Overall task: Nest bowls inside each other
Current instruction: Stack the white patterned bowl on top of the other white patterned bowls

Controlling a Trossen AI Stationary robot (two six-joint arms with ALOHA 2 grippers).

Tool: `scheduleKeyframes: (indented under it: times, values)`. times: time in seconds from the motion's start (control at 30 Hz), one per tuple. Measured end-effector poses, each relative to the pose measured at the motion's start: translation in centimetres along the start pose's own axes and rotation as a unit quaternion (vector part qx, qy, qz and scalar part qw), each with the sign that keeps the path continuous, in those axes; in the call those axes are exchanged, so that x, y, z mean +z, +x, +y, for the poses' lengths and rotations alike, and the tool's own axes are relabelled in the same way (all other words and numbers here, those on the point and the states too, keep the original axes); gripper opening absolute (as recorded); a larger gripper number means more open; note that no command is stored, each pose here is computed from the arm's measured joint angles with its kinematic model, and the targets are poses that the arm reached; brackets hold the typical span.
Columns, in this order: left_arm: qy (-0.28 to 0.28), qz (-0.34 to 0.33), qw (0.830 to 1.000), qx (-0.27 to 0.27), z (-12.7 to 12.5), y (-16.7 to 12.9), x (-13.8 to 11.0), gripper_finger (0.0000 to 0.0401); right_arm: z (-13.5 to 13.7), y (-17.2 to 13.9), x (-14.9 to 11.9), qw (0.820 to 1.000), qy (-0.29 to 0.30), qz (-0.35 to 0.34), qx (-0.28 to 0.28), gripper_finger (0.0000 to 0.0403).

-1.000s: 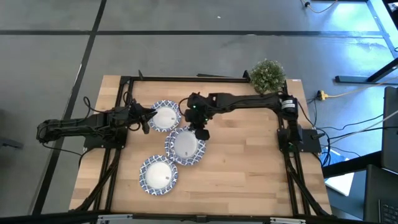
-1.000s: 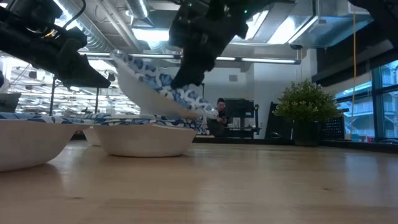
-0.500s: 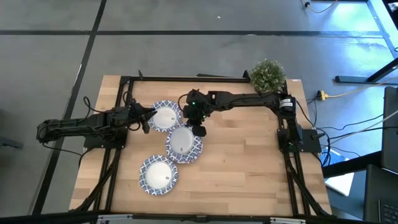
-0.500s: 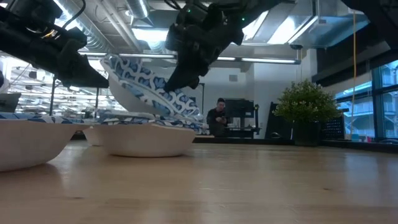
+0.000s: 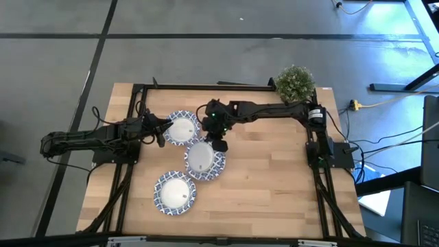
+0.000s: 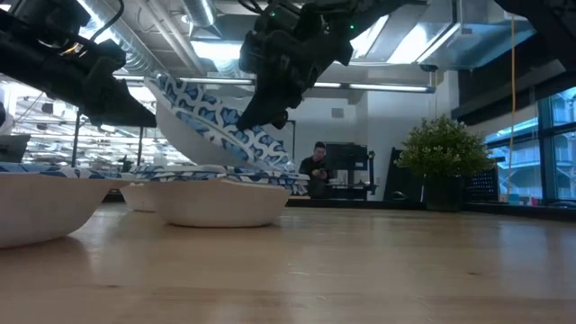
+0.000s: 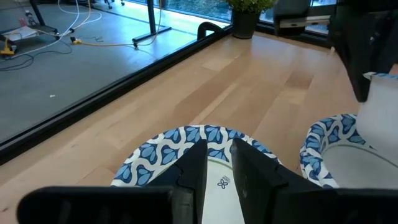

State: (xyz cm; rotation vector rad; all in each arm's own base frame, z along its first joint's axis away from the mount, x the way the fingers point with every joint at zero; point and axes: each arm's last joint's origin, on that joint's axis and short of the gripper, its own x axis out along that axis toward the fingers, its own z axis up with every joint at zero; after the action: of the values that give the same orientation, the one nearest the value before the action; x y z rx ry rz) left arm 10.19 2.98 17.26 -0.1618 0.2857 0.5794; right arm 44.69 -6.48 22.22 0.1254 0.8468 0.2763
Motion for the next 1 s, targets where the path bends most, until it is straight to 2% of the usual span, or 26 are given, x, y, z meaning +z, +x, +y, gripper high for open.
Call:
scheduleKeyframes:
  times: [0.13,0.53,0.73,0.9,1.0]
  values:
    - [0.000,0.000,1.000,0.000,0.0,0.0,0.0,0.0069,0.0,0.0,-0.3,1.000,0.007,0.013,0.002,0.0027]
    - [0.000,0.000,1.000,0.000,0.0,0.0,0.0,0.0069,0.5,0.1,-0.6,0.999,0.027,0.033,0.008,0.0114]
    - [0.000,0.000,1.000,0.000,0.0,0.0,0.0,0.0069,1.4,0.5,-0.6,0.999,0.004,0.043,0.008,0.0124]
    - [0.000,0.000,1.000,0.000,0.0,0.0,0.0,0.0069,1.7,0.7,-1.2,0.993,-0.012,0.088,-0.079,0.0124]
    - [0.000,0.000,1.000,0.000,0.0,0.0,0.0,0.0069,1.8,0.7,-1.4,0.994,-0.011,0.093,-0.060,0.0124]
